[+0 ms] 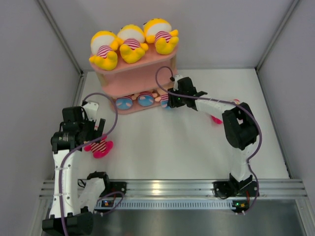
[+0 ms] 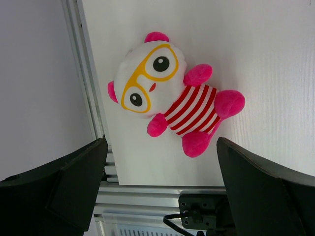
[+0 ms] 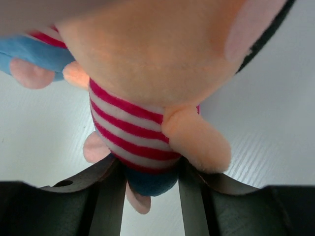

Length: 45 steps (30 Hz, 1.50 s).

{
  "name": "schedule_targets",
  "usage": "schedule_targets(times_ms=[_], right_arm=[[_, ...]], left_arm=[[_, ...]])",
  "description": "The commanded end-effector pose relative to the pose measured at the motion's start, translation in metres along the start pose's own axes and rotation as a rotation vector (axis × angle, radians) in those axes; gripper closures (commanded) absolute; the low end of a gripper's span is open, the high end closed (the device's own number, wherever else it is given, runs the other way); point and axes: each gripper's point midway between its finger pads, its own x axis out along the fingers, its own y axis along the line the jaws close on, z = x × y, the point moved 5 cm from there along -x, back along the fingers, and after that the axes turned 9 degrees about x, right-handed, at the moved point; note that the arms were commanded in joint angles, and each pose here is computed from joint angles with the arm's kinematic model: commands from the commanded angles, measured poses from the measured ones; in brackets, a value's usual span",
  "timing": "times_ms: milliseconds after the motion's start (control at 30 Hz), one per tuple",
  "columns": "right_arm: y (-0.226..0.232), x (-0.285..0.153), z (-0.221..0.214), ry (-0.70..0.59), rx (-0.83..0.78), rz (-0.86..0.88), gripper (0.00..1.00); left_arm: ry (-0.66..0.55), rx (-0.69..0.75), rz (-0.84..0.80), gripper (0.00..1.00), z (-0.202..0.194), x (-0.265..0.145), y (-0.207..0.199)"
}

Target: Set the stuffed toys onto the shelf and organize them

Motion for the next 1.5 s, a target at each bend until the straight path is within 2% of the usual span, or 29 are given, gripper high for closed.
schedule_targets(times_ms=[0,133,267,467,800,1033,1133,1267,1300,1400,1467], right_arm=[[0.004,-0.018,0.037,-0.192,0.011,-0.047,0.57],[-0.001,-0.020,0.027,-0.173,0.002,-0.059,0.60],[0.000,-0.026,0.035,-0.221,0.006,-0.071,0.76],[0.013,-0.030,0.043,-0.230,-0.070,-0.146,0.85],[0.047,-0.014,0.051,-0.235,-0.116,-0.063,0.87],[0.049,0.006,0.047,-0.190,-0.136,-0.048,0.87],[0.049,0.012,0.048,-0.190,-0.143,-0.043,0.84],[0.043,0.011,0.056,-0.250,-0.116,-0.097,0.61],[0.042,0.012,0.057,-0.264,-0.105,-0.104,0.53],[0.035,0.011,0.060,-0.286,-0.085,-0.161,0.44],[0.031,0.009,0.061,-0.296,-0.080,-0.189,0.43]], left_arm=[[-0.009,0.009,0.003,0.01,0.002,0.002,0.001],[-0.012,0.009,-0.005,0.01,0.002,0.002,0.000],[-0.010,0.007,0.001,0.01,0.001,0.002,0.000],[-0.009,0.009,0.004,0.02,0.001,0.002,0.000],[0.002,0.014,0.013,0.01,-0.003,0.003,0.000],[0.005,0.015,0.017,0.02,-0.003,0.003,0.001],[0.005,0.014,0.019,0.01,-0.004,0.002,0.001],[0.006,0.015,0.019,0.01,-0.004,0.001,0.001],[0.009,0.017,0.019,0.02,-0.005,0.002,0.000],[0.004,0.015,0.023,0.01,-0.005,0.001,0.001],[0.007,0.017,0.021,0.01,-0.005,0.000,0.001]])
